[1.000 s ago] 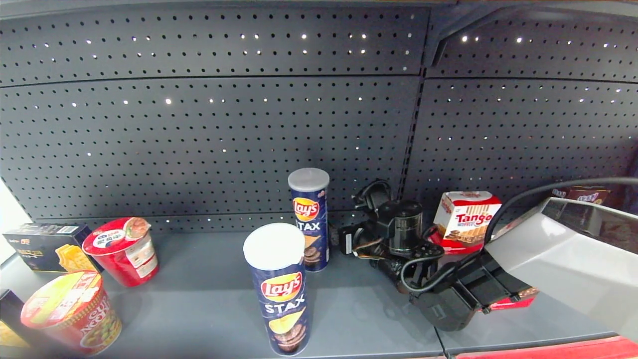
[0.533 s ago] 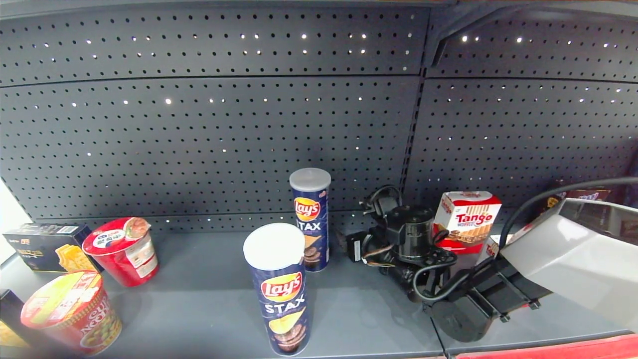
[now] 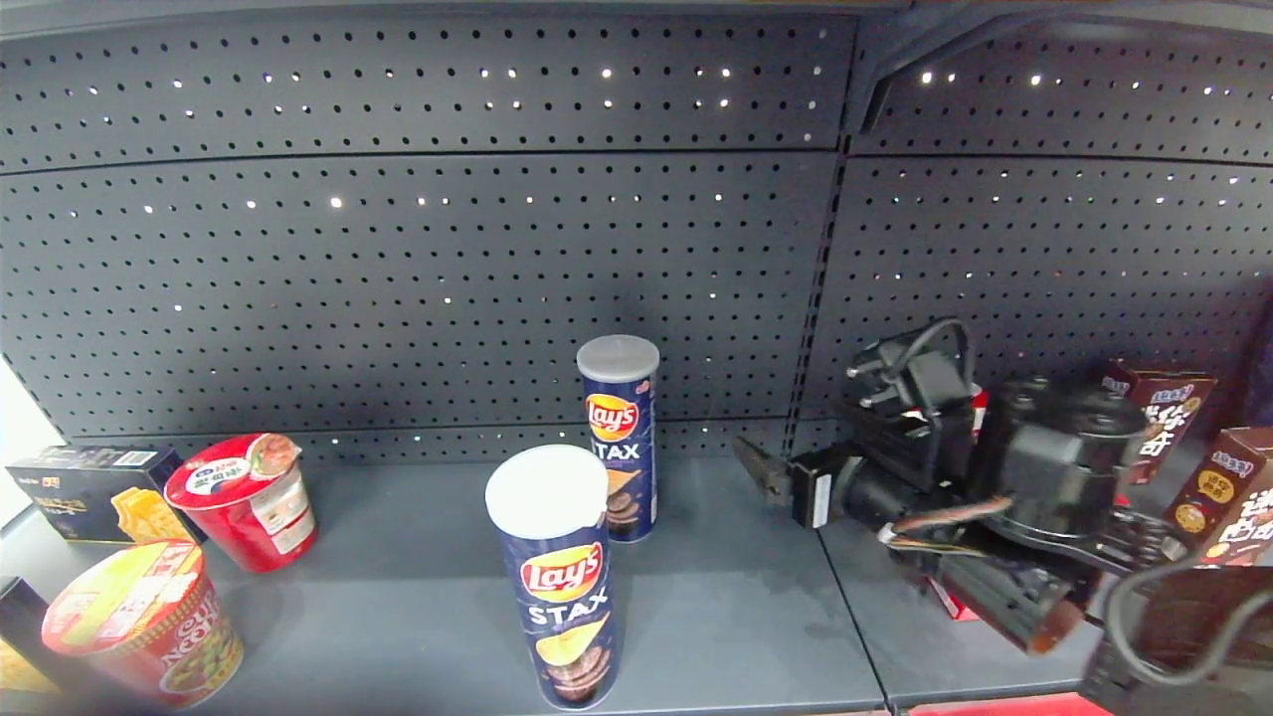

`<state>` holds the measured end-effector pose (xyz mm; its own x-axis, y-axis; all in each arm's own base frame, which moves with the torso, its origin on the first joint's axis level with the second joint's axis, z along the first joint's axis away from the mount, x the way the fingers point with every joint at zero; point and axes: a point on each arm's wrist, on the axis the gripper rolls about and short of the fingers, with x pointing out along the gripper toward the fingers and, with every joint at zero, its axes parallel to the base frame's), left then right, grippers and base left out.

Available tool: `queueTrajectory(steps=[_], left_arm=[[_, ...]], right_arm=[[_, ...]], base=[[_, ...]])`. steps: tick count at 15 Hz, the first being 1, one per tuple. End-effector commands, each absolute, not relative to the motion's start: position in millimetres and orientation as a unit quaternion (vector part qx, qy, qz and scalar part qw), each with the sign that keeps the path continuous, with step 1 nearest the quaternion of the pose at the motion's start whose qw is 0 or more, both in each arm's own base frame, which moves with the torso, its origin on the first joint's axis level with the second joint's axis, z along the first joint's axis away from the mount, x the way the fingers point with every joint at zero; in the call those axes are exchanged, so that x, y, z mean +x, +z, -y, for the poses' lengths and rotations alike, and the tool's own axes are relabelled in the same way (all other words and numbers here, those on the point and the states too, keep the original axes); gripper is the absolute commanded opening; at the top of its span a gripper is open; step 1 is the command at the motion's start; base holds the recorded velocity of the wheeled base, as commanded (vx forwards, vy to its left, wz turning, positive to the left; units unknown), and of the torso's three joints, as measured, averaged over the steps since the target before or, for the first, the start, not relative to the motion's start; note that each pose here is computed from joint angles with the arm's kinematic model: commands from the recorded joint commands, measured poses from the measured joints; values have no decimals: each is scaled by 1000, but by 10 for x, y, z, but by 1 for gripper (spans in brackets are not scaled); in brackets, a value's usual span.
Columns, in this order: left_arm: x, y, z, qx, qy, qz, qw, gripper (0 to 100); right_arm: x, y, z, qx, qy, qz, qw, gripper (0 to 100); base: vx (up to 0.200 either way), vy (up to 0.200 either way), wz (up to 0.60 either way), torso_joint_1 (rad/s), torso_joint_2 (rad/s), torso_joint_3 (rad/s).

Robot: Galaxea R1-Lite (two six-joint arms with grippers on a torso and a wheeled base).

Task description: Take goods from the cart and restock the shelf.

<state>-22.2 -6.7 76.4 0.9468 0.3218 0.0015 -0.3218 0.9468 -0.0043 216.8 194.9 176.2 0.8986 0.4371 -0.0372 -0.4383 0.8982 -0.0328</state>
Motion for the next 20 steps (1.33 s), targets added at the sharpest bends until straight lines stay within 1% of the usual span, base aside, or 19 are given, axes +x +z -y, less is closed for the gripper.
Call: queueTrajectory(steps=[1, 3, 5, 6, 8, 9, 10, 12, 13, 14, 16, 18, 19, 20], left_arm=[[-222, 764, 67, -2, 163, 1, 987, 100], [-222, 764, 67, -2, 163, 1, 987, 100], [-222, 764, 67, -2, 163, 1, 987, 100], [-222, 764, 67, -2, 163, 1, 987, 100], [-222, 764, 67, -2, 163, 1, 987, 100], [-222, 764, 67, -2, 163, 1, 987, 100], [-222, 764, 67, -2, 163, 1, 987, 100], [-222, 764, 67, -2, 163, 1, 987, 100], [-222, 764, 67, -2, 163, 1, 987, 100], [-222, 764, 67, -2, 163, 1, 987, 100], [-222, 764, 67, -2, 163, 1, 987, 100], [-222, 764, 67, -2, 163, 1, 987, 100], [-222, 764, 67, -2, 163, 1, 987, 100], [-222, 764, 67, -2, 163, 1, 987, 100]], right_arm=[[1336, 2097, -1482, -5, 283, 44, 958, 100], [1082, 2179, -1171, -29, 279, 81, 957, 100], [971, 2113, -820, -56, 231, 97, 966, 100], [872, 2024, -647, -65, 228, 101, 966, 100], [723, 1877, -382, -73, 171, 103, 977, 100], [596, 1737, -194, -80, 96, 91, 988, 100], [484, 1665, -93, -83, 41, 90, 992, 100], [284, 1532, 4, -69, -30, 83, 994, 100], [189, 1383, 20, -63, -46, 75, 994, 100], [134, 1328, 23, -63, -53, 74, 994, 100], [29, 1184, 2, -46, -29, 51, 997, 100], [-57, 1082, -11, -31, -28, 45, 998, 100], [-115, 994, -25, -25, -2, 37, 999, 100], [-122, 979, -26, -25, 1, 34, 999, 100]], base=[[0, 0, 0, 0, 0, 0], [0, 0, 0, 0, 0, 0], [0, 0, 0, 0, 0, 0], [0, 0, 0, 0, 0, 0], [0, 0, 0, 0, 0, 0], [0, 0, 0, 0, 0, 0], [0, 0, 0, 0, 0, 0], [0, 0, 0, 0, 0, 0], [0, 0, 0, 0, 0, 0], [0, 0, 0, 0, 0, 0], [0, 0, 0, 0, 0, 0], [0, 0, 0, 0, 0, 0], [0, 0, 0, 0, 0, 0], [0, 0, 0, 0, 0, 0]])
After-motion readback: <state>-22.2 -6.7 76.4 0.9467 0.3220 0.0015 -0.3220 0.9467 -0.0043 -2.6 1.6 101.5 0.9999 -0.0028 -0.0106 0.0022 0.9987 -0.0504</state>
